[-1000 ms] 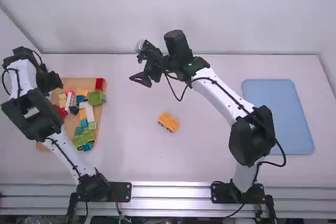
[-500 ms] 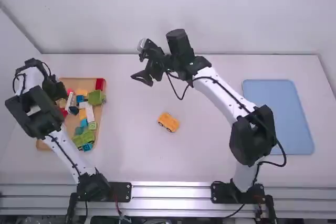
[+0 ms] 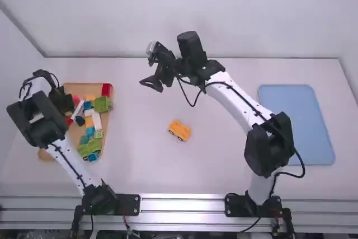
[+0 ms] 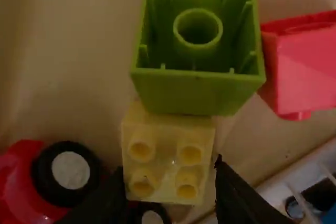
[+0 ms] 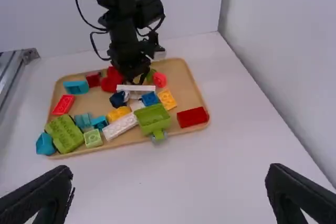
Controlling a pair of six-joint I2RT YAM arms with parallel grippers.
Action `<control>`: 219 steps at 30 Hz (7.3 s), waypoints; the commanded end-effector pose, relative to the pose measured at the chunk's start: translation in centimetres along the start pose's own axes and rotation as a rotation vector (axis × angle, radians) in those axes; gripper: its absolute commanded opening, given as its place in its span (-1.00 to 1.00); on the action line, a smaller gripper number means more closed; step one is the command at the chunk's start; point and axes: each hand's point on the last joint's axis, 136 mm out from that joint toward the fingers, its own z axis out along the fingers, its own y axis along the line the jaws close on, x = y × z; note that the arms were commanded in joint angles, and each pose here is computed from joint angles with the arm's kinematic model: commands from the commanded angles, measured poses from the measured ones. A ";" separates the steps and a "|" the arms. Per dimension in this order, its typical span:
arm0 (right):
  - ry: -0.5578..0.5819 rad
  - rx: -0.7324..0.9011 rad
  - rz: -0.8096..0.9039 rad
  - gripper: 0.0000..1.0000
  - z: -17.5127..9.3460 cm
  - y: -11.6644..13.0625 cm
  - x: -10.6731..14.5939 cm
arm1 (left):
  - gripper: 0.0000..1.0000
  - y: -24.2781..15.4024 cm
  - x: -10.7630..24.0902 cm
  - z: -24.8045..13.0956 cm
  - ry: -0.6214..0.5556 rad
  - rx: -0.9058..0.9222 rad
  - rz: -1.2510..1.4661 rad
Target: Assemble lego blocks to make yellow taxi
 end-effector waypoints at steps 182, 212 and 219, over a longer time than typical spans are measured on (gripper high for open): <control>0.065 -0.335 -0.163 0.75 -5.8 6.3 32.7 | 0.58 -31.5 25.7 -1.4 -0.693 0.796 1.581; -0.041 -0.205 -0.108 0.96 -9.6 5.8 30.6 | -0.97 -35.8 25.2 -8.6 -0.876 1.110 1.587; -0.101 -0.115 -0.034 0.96 -7.5 6.3 30.3 | -0.96 -38.0 26.6 -8.9 -0.813 1.078 1.745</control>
